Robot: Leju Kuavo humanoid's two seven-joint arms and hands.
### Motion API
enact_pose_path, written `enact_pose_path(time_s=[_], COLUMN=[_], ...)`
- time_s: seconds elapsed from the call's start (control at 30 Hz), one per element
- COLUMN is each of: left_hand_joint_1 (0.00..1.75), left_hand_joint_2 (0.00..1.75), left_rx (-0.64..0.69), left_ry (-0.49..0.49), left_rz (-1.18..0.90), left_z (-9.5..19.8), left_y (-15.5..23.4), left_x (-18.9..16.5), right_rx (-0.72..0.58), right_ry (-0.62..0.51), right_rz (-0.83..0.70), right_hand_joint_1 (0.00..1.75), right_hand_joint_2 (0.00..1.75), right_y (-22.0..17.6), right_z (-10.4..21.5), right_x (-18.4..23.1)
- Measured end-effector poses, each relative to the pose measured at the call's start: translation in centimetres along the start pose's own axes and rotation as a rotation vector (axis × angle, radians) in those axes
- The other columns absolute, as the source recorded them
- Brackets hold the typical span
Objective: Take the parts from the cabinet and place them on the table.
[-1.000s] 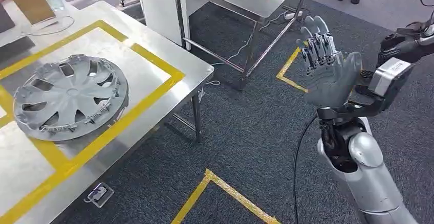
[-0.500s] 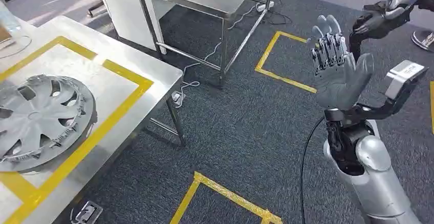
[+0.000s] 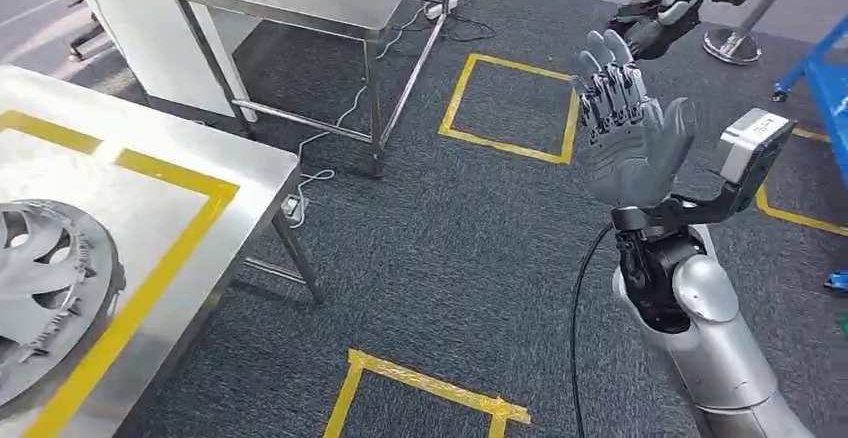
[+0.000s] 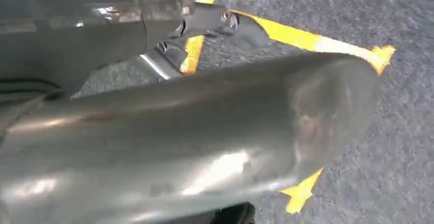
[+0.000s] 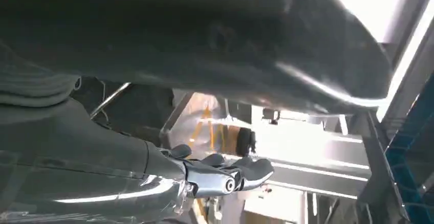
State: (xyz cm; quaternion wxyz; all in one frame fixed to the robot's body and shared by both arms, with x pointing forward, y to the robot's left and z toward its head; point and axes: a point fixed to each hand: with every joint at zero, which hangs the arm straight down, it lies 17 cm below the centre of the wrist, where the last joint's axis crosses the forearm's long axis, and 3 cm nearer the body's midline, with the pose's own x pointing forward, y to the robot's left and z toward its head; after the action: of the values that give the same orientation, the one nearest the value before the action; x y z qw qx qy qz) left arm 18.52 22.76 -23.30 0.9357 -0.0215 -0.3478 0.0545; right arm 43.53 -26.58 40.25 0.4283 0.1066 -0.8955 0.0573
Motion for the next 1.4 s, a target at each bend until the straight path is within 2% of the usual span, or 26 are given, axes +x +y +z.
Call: enact_pose_path(time_s=[1.4], left_hand_joint_1=[0.00], left_hand_joint_2=[0.00], left_rx=[-0.007], left_ry=[0.000], left_rz=[-0.001], left_z=[-0.07], left_y=[-0.08], left_x=[0.14], right_rx=[-0.011], right_ry=[0.016], right_rz=[-0.005], right_hand_joint_1=[0.00], right_hand_joint_2=[0.00], right_y=[-0.02], right_z=[0.18], right_x=[-0.47])
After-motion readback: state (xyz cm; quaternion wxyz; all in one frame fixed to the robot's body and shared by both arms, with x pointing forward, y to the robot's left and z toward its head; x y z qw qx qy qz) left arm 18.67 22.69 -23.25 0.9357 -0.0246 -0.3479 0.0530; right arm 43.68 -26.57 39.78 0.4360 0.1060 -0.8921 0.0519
